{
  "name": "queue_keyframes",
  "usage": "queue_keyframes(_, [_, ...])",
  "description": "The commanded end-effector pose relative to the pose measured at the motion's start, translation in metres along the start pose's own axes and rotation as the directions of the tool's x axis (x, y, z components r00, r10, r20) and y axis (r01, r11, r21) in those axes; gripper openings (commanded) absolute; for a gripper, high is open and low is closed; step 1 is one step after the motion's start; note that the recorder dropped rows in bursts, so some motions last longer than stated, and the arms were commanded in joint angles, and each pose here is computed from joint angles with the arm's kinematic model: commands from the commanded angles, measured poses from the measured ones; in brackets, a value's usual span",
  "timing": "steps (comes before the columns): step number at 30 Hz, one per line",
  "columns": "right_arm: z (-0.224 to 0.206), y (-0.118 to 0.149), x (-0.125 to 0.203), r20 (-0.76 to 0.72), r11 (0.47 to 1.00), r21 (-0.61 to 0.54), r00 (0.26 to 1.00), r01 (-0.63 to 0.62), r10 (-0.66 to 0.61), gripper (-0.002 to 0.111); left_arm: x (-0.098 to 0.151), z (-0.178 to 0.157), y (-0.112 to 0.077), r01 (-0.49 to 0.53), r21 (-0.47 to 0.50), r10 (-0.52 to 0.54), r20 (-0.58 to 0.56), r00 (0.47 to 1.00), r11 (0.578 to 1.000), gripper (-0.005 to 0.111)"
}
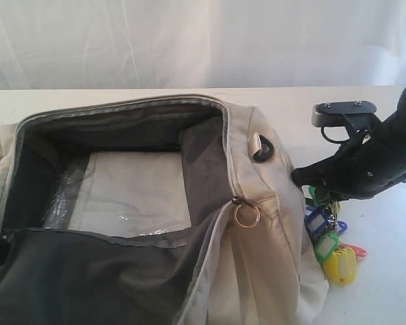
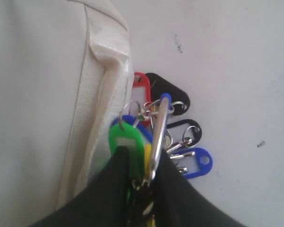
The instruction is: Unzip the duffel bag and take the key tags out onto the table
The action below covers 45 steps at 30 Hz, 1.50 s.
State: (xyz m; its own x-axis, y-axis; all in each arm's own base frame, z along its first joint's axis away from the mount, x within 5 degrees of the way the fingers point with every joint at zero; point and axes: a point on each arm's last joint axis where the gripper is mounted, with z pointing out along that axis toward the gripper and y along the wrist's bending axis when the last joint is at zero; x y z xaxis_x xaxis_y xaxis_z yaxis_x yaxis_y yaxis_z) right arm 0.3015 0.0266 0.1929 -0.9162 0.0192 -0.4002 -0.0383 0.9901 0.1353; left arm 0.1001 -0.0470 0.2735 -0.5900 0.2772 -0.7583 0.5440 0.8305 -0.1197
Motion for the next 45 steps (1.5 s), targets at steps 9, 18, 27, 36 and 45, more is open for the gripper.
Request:
queue_keyframes(9, [-0.006,0.0,-0.002,0.031,1.0,-0.012,0.999,-0.029,0.029,0.064,0.002,0.001,-0.002,-0.006,0.025,0.006,-0.005,1.0,1.0,0.0])
queue_keyframes(18, [-0.143,0.021,0.025,0.176,0.995,-0.08,0.983,0.061,-0.046,0.05,0.002,0.001,-0.002,-0.006,0.025,0.006,-0.005,1.0,1.0,0.0])
queue_keyframes(27, [-0.191,0.023,0.116,0.43,0.991,-0.096,0.902,0.097,-0.047,0.0,0.002,0.001,-0.003,-0.006,0.031,0.006,-0.011,1.0,1.0,0.0])
queue_keyframes(36, [-0.205,0.023,0.133,0.513,0.989,-0.091,0.857,0.115,-0.052,0.0,0.004,0.001,-0.006,0.045,0.065,-0.043,-0.033,0.999,0.997,0.0])
queue_keyframes(45, [-0.206,0.023,0.134,0.511,0.989,-0.091,0.858,0.116,-0.054,0.0,0.004,0.001,-0.006,0.045,0.065,-0.043,-0.033,0.999,0.997,0.0])
